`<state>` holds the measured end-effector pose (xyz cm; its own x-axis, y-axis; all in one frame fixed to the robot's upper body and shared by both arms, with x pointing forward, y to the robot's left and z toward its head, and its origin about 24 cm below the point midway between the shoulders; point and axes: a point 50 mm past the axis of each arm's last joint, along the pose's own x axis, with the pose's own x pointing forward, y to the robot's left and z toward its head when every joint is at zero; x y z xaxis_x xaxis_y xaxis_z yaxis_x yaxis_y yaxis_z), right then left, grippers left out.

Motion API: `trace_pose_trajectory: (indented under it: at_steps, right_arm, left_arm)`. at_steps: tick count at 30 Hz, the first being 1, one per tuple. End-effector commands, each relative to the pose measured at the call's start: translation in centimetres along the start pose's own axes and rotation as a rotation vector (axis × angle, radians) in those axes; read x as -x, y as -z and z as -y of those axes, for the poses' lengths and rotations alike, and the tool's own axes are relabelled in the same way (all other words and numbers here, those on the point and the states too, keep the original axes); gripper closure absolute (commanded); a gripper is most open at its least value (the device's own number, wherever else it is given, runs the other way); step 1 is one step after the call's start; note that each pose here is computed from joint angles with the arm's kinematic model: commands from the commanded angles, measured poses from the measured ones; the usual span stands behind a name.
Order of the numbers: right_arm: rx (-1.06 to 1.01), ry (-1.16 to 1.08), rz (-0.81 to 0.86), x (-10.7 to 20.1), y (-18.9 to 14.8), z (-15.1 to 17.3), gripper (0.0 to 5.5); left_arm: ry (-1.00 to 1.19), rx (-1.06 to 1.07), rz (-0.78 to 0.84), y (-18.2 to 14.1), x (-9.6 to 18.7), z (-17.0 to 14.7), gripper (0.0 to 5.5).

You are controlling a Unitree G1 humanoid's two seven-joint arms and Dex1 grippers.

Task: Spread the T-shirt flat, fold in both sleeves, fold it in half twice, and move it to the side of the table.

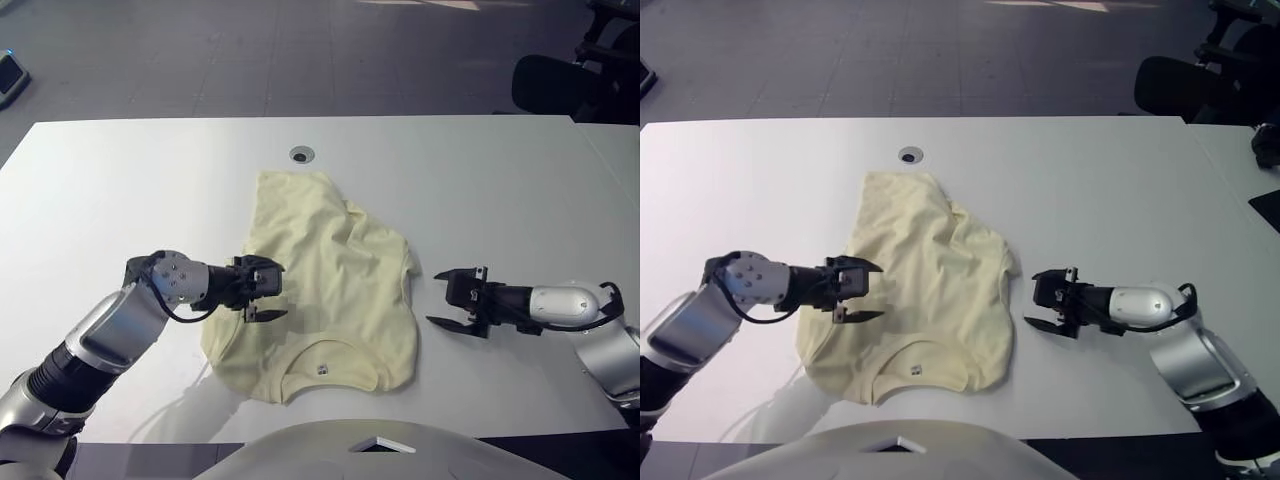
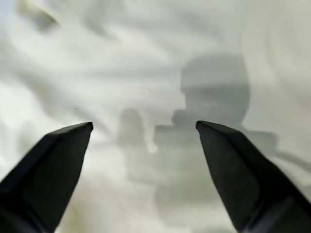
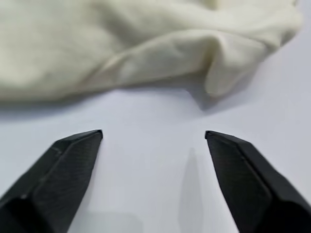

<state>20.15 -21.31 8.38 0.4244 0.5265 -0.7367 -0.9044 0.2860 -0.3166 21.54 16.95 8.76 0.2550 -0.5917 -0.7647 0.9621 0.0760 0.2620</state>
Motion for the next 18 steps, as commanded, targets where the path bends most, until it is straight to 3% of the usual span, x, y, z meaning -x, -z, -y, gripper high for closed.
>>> trace_pose_trajectory:
  at_steps: [1,6,18]
  right_arm:
    - [-0.021,0.028,0.002,-1.9,0.4,-0.3,0.79]
    - [-0.085,0.14,0.101,-4.1,-0.7,0.1,0.12]
    - [0.027,0.195,0.442,-2.2,-11.7,1.6,0.12]
  left_arm:
    - [0.003,-0.006,-0.047,0.9,-0.2,0.3,0.7]
    - [0.022,-0.009,-0.062,1.4,-1.1,1.1,0.1]
    - [0.023,0.029,-0.067,1.7,-1.8,2.3,0.1]
